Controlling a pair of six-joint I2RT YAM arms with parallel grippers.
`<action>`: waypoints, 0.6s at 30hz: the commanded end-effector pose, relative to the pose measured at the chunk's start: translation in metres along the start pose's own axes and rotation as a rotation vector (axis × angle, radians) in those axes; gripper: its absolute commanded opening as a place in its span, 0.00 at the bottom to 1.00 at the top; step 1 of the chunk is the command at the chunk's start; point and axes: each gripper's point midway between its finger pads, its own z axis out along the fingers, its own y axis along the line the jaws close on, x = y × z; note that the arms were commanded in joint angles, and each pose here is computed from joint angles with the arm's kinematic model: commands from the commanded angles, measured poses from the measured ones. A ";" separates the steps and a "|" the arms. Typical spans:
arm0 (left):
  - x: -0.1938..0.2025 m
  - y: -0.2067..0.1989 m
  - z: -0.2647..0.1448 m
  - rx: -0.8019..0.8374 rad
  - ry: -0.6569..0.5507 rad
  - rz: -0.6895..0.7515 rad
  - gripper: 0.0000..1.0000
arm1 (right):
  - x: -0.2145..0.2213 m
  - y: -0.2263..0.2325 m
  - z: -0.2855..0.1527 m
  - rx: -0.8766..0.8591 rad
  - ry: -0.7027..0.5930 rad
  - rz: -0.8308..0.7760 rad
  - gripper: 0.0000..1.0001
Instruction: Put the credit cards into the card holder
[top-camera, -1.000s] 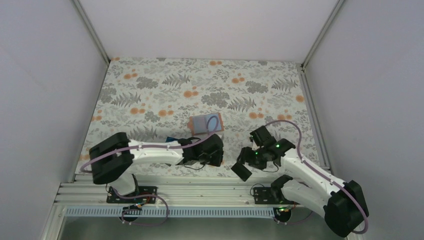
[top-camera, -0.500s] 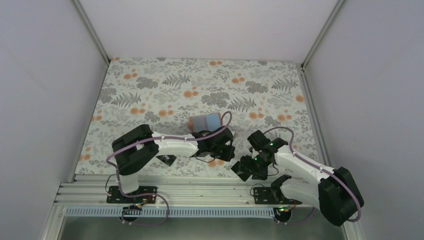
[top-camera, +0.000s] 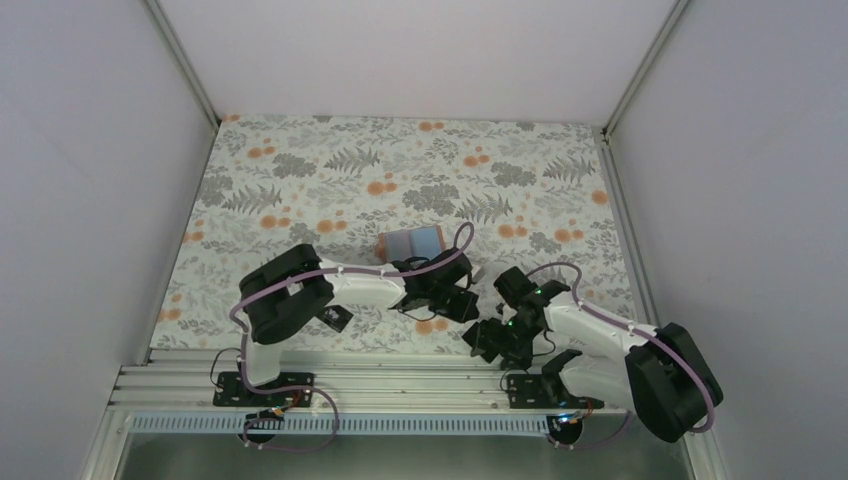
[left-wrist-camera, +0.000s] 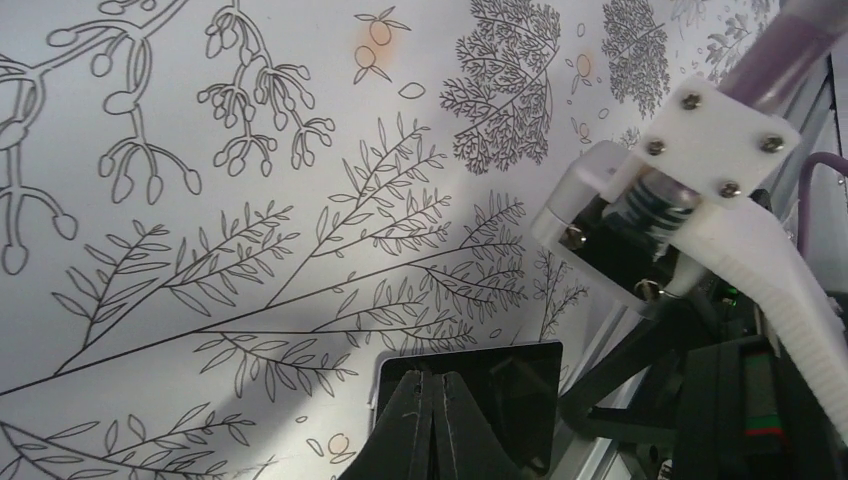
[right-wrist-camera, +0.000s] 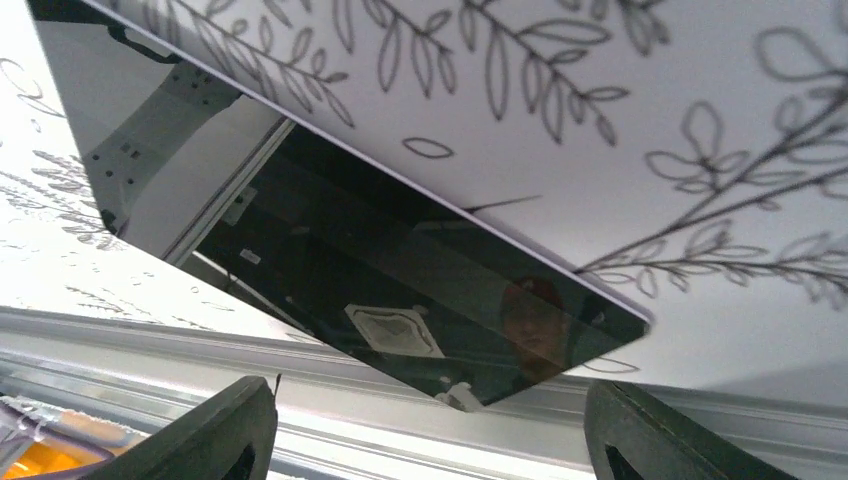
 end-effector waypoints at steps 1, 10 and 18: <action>0.003 -0.001 0.009 0.040 0.024 0.028 0.02 | 0.001 0.010 0.004 -0.061 0.021 0.017 0.78; 0.020 0.013 0.022 0.032 0.076 0.003 0.02 | -0.003 0.015 0.012 -0.132 -0.001 0.038 0.74; 0.039 0.026 0.025 0.022 0.113 -0.042 0.03 | -0.014 0.026 0.004 -0.170 -0.067 0.029 0.65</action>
